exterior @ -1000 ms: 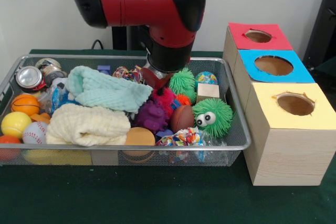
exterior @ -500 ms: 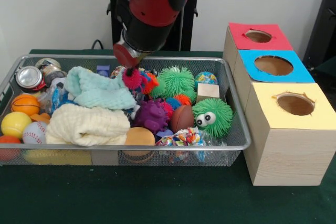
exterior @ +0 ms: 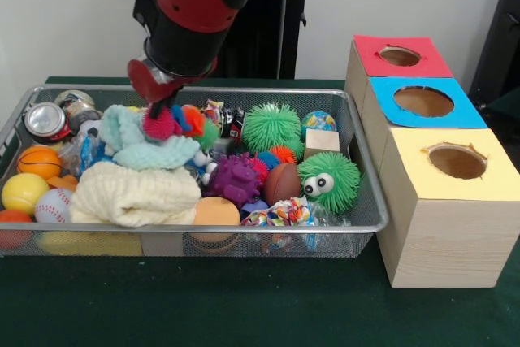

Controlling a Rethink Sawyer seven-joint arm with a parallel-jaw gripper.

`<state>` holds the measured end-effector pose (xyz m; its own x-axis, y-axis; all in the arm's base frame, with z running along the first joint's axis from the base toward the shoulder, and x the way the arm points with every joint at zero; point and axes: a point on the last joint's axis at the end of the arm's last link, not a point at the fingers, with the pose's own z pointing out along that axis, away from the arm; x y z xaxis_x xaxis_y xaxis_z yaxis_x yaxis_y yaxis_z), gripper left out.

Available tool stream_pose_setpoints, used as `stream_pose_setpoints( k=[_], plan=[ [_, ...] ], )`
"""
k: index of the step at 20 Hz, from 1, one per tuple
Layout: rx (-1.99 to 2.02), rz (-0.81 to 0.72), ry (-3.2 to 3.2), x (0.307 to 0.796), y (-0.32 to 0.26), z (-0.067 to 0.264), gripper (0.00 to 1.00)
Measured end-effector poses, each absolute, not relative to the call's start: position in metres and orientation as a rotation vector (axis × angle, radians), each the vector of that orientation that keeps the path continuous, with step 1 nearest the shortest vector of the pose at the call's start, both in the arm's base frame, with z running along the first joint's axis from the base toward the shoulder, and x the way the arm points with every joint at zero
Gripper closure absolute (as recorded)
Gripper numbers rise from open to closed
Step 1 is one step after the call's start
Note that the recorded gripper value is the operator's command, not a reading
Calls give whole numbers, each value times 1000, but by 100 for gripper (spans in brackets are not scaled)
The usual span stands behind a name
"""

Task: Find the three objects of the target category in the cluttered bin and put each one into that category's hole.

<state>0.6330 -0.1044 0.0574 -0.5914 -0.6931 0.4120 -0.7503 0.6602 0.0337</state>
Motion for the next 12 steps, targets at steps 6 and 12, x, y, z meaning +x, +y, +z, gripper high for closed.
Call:
stream_pose_setpoints(
  k=[6, 12],
  plan=[
    [1103, 229, -2514, 643, -128, 56, 0],
    [1070, 222, -2528, 642, -144, 55, 0]
  ],
)
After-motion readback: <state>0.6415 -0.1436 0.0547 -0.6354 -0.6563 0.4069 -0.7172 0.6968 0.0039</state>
